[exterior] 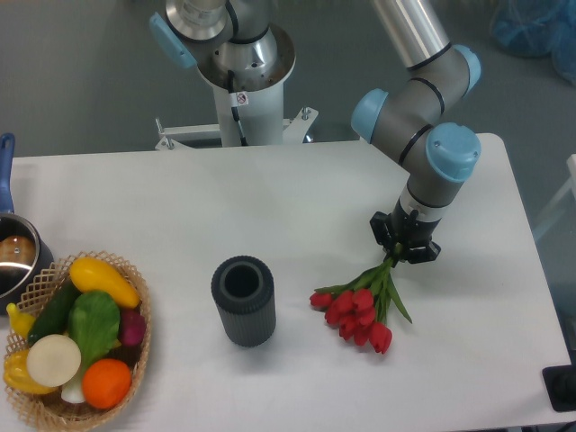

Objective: Pick up the flowers from the table
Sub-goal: 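Descend onto the stems and close the gripper around them, then lift the gripped red tulip bunch up off the table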

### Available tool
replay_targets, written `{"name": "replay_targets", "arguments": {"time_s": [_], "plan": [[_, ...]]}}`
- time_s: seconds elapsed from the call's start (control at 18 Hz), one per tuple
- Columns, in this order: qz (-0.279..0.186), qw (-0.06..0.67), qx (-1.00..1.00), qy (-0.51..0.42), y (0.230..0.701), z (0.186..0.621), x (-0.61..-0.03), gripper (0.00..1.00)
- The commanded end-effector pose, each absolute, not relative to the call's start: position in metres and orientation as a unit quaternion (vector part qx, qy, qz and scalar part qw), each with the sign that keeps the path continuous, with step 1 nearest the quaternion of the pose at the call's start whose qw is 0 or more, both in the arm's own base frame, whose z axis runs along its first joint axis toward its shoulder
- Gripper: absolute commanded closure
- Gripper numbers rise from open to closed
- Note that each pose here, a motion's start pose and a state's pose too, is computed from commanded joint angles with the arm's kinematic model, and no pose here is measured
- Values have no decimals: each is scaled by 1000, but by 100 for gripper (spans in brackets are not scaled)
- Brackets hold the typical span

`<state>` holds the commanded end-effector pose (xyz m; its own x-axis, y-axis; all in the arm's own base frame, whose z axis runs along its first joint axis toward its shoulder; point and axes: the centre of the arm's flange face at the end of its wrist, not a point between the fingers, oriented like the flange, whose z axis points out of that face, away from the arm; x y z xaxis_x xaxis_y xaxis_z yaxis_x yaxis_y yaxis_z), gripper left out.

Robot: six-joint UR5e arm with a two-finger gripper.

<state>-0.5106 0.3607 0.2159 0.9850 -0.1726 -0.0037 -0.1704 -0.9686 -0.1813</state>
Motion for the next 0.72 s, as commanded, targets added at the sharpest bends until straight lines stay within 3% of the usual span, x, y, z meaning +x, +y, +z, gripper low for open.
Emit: {"name": "replay_targets", "arguments": {"time_s": [0.44,0.72], "plan": [[37,112,-990,81,374,283,-498,93],[54,181,-980,65,401,341,-475,93]]}}
